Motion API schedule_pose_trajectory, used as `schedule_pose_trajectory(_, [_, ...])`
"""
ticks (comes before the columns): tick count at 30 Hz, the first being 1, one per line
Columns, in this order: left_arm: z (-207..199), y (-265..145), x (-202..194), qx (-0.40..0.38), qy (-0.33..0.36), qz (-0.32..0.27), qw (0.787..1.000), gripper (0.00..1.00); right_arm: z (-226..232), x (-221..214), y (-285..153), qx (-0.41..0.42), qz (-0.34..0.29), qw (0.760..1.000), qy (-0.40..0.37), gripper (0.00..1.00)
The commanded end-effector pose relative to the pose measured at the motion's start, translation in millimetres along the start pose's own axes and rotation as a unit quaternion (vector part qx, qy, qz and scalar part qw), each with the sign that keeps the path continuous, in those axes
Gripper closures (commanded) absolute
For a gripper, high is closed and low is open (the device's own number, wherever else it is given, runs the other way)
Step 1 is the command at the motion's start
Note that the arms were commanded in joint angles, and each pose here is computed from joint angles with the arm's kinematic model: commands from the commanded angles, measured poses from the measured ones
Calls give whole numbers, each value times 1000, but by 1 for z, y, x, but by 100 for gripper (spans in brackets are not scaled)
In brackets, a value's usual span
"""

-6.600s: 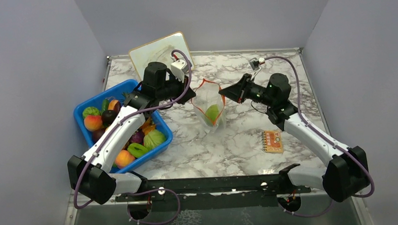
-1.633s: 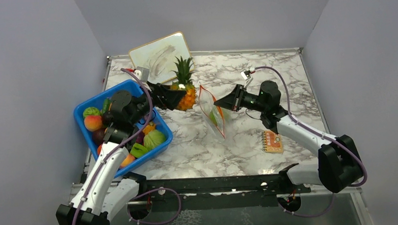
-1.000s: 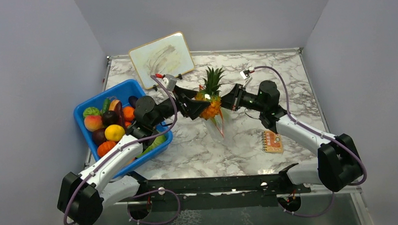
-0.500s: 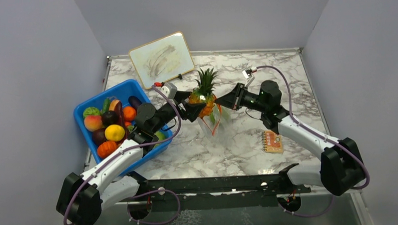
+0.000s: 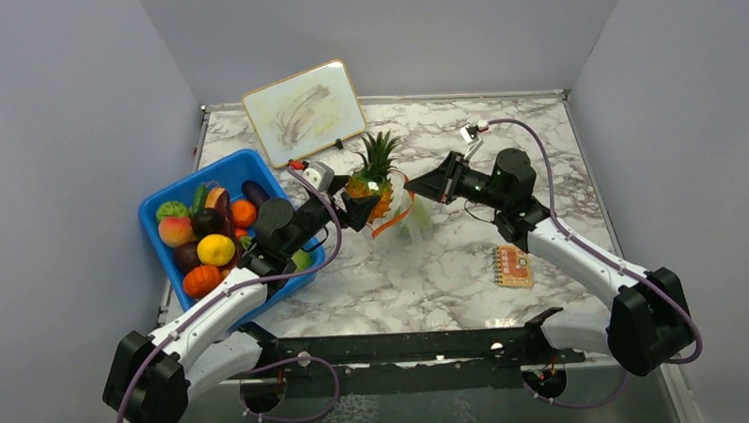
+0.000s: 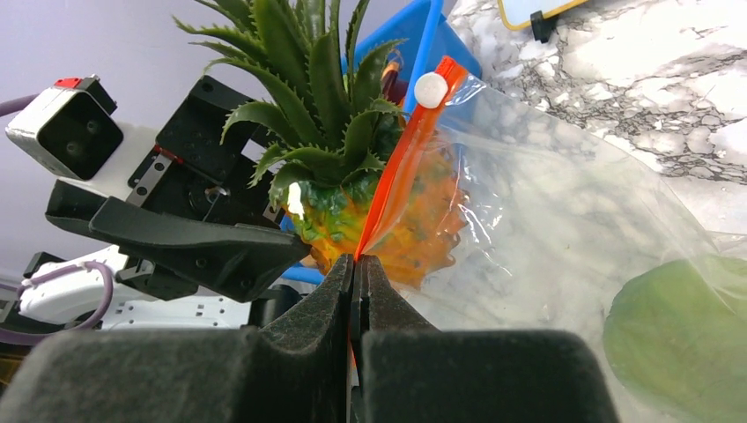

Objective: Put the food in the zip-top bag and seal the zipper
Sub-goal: Place the fake fruit in the zipper food storage bag.

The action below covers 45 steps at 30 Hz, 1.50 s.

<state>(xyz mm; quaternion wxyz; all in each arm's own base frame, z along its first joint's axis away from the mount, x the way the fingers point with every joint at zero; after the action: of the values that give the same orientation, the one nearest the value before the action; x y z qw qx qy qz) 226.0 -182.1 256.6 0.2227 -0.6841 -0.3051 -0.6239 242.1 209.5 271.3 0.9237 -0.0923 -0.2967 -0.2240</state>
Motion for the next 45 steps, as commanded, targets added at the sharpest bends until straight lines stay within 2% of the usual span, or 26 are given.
schedule_pose_trajectory(1, [6,-5,11,32,27,-14,999,74,16,10,-5,11,-29,999,-29,99])
schedule_pose_trajectory(6, [7,-5,12,39,26,-16,999,74,15,9,-6,5,-29,999,-23,99])
schedule_pose_trajectory(11, [-5,-1,31,-1,-20,-38,999,76,12,3,-4,23,-24,999,5,99])
schedule_pose_trajectory(25, [-28,-3,72,-73,-102,-146,981,75,9,4,-1,27,-30,999,17,99])
schedule_pose_trajectory(32, [-32,-8,85,-82,-122,-190,971,76,8,2,-1,24,-30,999,21,99])
schedule_pose_trajectory(36, [-33,-8,80,-91,-131,-198,967,76,9,3,-1,27,-32,999,22,99])
schedule_pose_trajectory(45, [-21,-10,43,-52,-101,-170,979,74,11,4,-1,30,-33,999,23,99])
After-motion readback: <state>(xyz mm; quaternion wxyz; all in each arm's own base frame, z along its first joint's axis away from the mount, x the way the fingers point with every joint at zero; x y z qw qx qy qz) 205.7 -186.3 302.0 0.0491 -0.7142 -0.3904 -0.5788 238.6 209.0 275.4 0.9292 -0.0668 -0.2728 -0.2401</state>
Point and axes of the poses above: each gripper's point midway between its finger pads, its own y axis out along the fingers, its own z axis along the line the jaws close on, x = y × z, the point moved 8 cm from there along -y, back along the fingers, and after that the axes turned 4 degrees about y, right-handed, at the moved point
